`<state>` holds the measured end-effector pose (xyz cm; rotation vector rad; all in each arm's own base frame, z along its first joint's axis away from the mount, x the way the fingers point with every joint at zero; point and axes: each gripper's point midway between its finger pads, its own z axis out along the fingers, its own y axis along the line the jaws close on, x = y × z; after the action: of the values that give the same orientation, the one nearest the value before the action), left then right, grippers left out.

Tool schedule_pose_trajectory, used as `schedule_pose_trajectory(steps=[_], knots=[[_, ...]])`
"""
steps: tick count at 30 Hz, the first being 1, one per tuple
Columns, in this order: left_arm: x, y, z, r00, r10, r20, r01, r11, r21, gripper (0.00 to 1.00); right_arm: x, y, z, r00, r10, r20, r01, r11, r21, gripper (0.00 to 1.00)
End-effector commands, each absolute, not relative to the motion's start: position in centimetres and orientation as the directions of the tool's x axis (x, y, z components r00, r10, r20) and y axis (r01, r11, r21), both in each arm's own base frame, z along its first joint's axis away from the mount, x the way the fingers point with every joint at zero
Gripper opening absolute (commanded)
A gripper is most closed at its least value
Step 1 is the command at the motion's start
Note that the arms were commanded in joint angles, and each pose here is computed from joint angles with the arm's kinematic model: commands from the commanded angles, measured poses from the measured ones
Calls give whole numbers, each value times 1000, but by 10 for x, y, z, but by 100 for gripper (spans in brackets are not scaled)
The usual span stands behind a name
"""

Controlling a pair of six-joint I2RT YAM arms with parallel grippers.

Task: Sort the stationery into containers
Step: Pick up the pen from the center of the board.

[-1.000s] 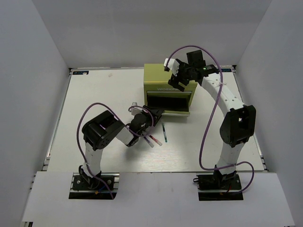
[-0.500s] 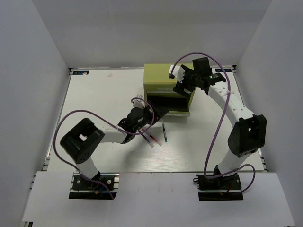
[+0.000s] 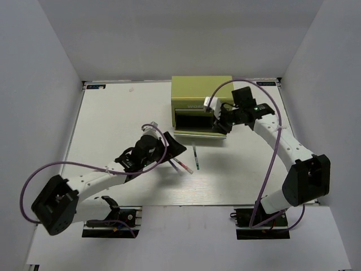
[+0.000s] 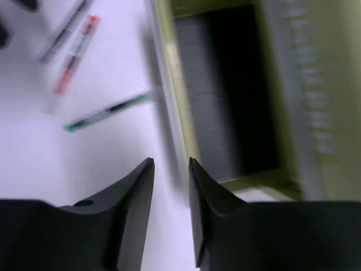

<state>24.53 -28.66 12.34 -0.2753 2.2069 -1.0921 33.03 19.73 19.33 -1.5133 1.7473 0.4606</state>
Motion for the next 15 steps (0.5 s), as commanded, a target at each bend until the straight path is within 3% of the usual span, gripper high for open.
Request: schedule_pose_trajectory(steps=[1,3,5,8,11,15], knots=[[242,-243,111,-727,-482,-489,-32,735,-677,99,259,220,152,-202,-658,-725,-978,182,107,35],[240,-227,114,-699,-516,-496,-84,747,-659,99,248,226,148,-189,-663,-724,-978,191,80,35],[236,-215,111,-688,-527,-500,-124,763,-634,99,234,228,134,-175,-674,-718,-980,193,58,42],[228,-204,110,-682,-556,-475,-179,757,-628,99,223,232,115,-242,-678,-694,-963,255,87,46],[217,-195,96,-692,-570,-443,-233,757,-610,99,228,233,95,-268,-686,-676,-947,316,55,53],[210,-189,98,-684,-594,-424,-253,738,-626,99,254,242,87,-325,-650,-687,-900,436,13,54]])
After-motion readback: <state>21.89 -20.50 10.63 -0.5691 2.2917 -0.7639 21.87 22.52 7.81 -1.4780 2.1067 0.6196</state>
